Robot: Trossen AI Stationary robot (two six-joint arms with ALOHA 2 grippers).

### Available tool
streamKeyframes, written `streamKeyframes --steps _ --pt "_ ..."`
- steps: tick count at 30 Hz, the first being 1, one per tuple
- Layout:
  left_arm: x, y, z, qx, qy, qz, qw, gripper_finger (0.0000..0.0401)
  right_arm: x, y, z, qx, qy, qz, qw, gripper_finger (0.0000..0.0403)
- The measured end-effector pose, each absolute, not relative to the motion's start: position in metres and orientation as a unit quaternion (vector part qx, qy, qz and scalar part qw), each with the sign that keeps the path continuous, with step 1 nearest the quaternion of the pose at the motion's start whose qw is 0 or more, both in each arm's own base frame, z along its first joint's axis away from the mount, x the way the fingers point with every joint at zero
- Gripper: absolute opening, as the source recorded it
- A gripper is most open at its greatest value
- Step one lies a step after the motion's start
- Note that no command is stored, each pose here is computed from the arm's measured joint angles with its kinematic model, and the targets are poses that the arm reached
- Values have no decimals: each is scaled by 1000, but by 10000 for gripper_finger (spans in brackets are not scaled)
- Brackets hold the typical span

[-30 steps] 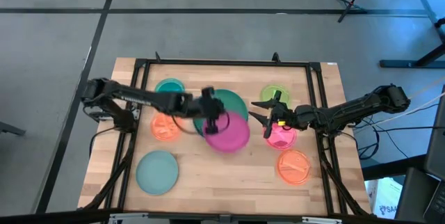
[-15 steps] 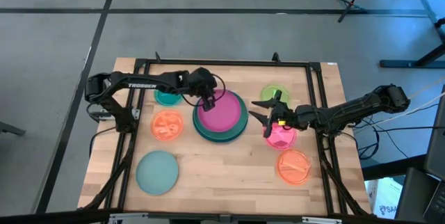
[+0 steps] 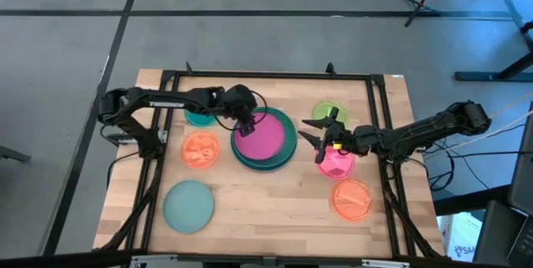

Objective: Stack plastic plates
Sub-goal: Stack the gray plate on top of the pink plate

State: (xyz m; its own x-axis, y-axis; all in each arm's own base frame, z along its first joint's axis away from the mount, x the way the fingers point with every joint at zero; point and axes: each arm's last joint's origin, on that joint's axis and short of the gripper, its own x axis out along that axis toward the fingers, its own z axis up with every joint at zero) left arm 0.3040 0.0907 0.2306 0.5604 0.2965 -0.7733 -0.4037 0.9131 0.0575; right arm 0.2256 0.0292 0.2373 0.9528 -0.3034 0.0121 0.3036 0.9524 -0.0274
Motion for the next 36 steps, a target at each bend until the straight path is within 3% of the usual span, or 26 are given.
streamKeyframes --steps 8,15,20,26,36 --pt "279 41 265 -29 462 135 876 126 226 29 237 -15 -2 -153 988 177" --pt "237 -10 259 -52 513 97 852 126 226 29 237 -15 -2 -148 989 177" --pt "203 -38 238 -105 533 98 834 126 226 29 238 -14 -5 -148 989 177" --pt "172 -62 198 -147 607 71 778 126 226 29 238 -12 -9 -148 989 177" --pt "149 -75 163 -175 657 35 732 126 226 29 238 -12 -9 -148 989 177"
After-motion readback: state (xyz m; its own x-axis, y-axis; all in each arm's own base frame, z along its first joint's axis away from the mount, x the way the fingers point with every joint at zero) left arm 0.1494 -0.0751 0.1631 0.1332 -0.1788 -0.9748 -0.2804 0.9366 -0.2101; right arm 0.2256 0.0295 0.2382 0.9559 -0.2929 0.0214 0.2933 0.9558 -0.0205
